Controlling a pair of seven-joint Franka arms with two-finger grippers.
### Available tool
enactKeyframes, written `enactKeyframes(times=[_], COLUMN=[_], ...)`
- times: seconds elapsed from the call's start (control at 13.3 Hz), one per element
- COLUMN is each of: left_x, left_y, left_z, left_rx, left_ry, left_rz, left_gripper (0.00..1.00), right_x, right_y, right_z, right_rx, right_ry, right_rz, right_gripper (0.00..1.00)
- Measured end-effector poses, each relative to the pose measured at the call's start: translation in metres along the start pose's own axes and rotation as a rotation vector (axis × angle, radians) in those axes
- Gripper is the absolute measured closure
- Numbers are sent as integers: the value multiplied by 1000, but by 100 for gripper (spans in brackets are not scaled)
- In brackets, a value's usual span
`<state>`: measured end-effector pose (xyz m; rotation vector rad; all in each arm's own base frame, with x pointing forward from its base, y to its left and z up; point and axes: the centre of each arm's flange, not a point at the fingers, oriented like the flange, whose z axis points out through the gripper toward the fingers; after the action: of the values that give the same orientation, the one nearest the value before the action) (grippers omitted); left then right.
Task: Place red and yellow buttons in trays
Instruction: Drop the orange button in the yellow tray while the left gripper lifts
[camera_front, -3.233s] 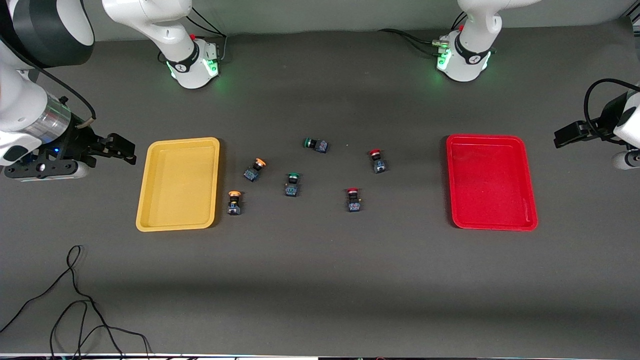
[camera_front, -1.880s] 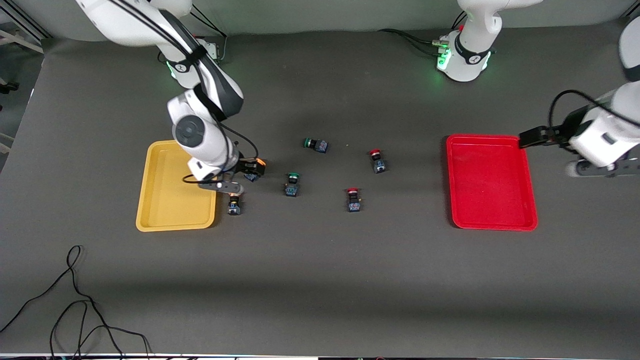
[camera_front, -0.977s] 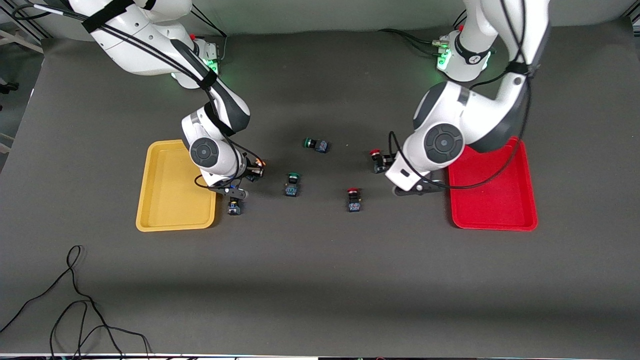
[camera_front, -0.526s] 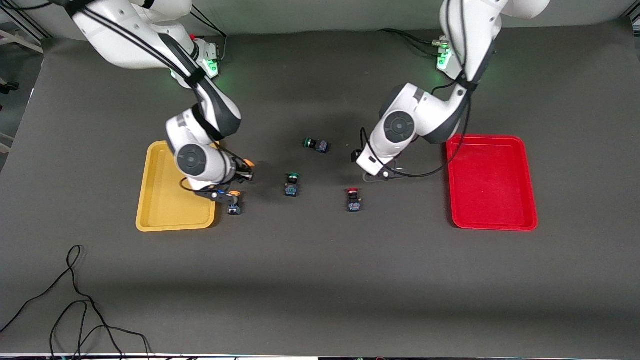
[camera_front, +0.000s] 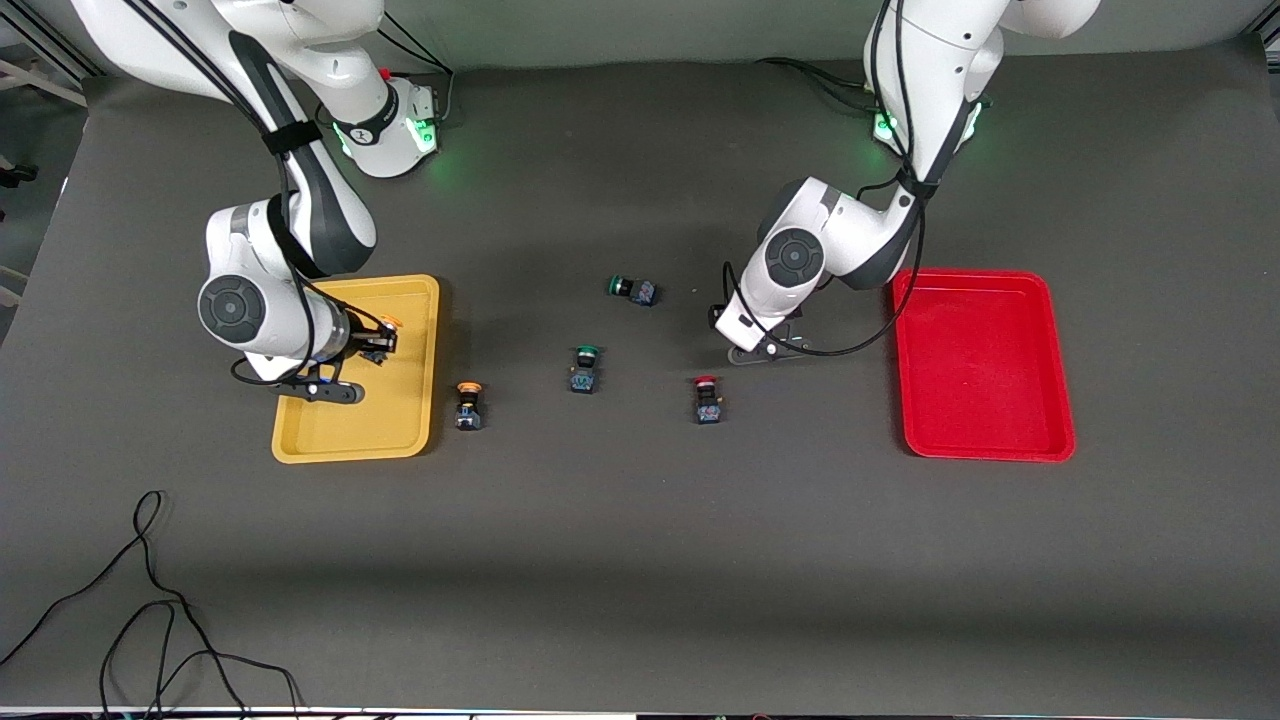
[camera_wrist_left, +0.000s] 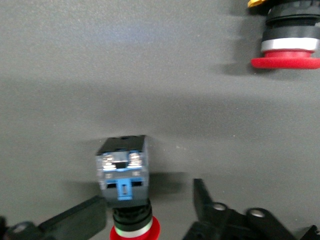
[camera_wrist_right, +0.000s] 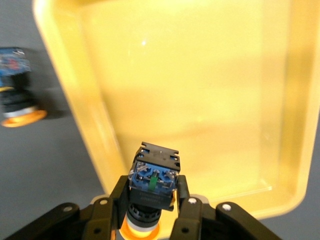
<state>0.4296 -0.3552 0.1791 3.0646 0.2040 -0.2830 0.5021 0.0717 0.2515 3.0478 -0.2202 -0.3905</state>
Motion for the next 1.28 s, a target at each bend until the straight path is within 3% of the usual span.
enactKeyframes(times=[0.08, 0.23, 0.45, 0.53, 0.68, 0.9, 1.13, 1.28], left_x=[0, 2, 4, 6, 15, 39, 70, 87], left_y=[-1, -2, -2, -1, 0, -16, -98, -165], left_z=[0, 0, -1, -5, -28, -111, -203, -230], left_rx=[-1, -1, -4, -5, 16, 49, 89, 131], left_ry=[2, 4, 8, 9, -25, -98, -96, -92], left_rz=[0, 0, -4, -5, -15, -34, 25, 59], left_gripper=[43, 67, 69, 69, 69, 71, 71, 71], right_x=[-2, -4, 1, 6, 11, -4, -22, -22], right_y=[4, 3, 0, -2, -2, 3, 12, 22], right_z=[13, 20, -17, -46, -116, -216, -271, -292], right_rx=[1, 0, 4, 12, 36, 65, 110, 122], right_ry=[-1, -4, 25, 56, 153, 279, 286, 316], right_rz=[-7, -14, -17, -16, -14, -32, -86, -130], right_gripper=[58, 40, 9, 0, 0, 0, 0, 0])
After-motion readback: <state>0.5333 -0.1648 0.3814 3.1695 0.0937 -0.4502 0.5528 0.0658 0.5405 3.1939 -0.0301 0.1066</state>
